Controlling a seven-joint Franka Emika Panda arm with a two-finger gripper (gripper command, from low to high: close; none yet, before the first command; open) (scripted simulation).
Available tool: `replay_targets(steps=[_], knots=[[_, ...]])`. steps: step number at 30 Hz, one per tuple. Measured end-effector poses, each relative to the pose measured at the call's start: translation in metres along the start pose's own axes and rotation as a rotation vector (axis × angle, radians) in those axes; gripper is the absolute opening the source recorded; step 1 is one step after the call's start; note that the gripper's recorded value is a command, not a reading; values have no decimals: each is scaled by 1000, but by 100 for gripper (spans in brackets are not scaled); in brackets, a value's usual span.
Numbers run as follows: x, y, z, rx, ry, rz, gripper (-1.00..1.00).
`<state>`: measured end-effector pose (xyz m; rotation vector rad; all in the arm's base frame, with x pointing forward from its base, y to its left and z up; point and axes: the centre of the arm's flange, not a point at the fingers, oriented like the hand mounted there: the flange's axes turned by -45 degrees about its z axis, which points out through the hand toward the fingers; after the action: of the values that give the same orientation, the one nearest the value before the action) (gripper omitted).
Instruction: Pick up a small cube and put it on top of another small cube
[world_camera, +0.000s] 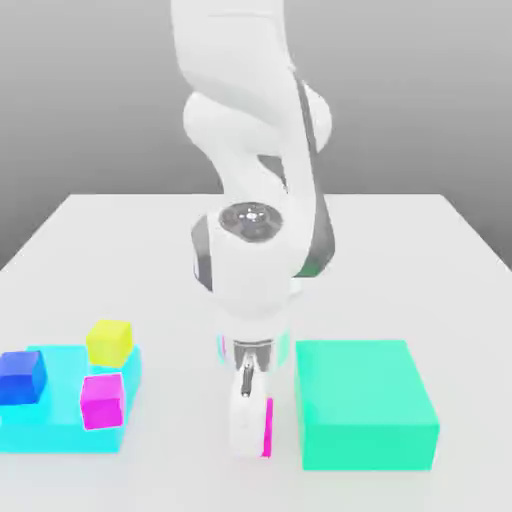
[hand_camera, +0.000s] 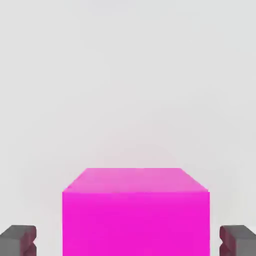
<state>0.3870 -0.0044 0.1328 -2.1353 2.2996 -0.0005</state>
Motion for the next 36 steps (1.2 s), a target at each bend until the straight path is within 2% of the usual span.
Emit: replay_targets(steps=[5, 16, 21, 25, 30, 31, 36], knots=[[0, 0, 0, 1, 0, 0, -100], [0, -1, -59, 4, 0, 0, -100], [97, -21, -104, -11, 29, 174, -100], [175, -23, -155, -5, 13, 297, -100], [188, -23, -116, -1, 6, 312, -100], [187, -23, -108, -1, 5, 310, 100], [187, -23, -108, -1, 5, 309, 100]])
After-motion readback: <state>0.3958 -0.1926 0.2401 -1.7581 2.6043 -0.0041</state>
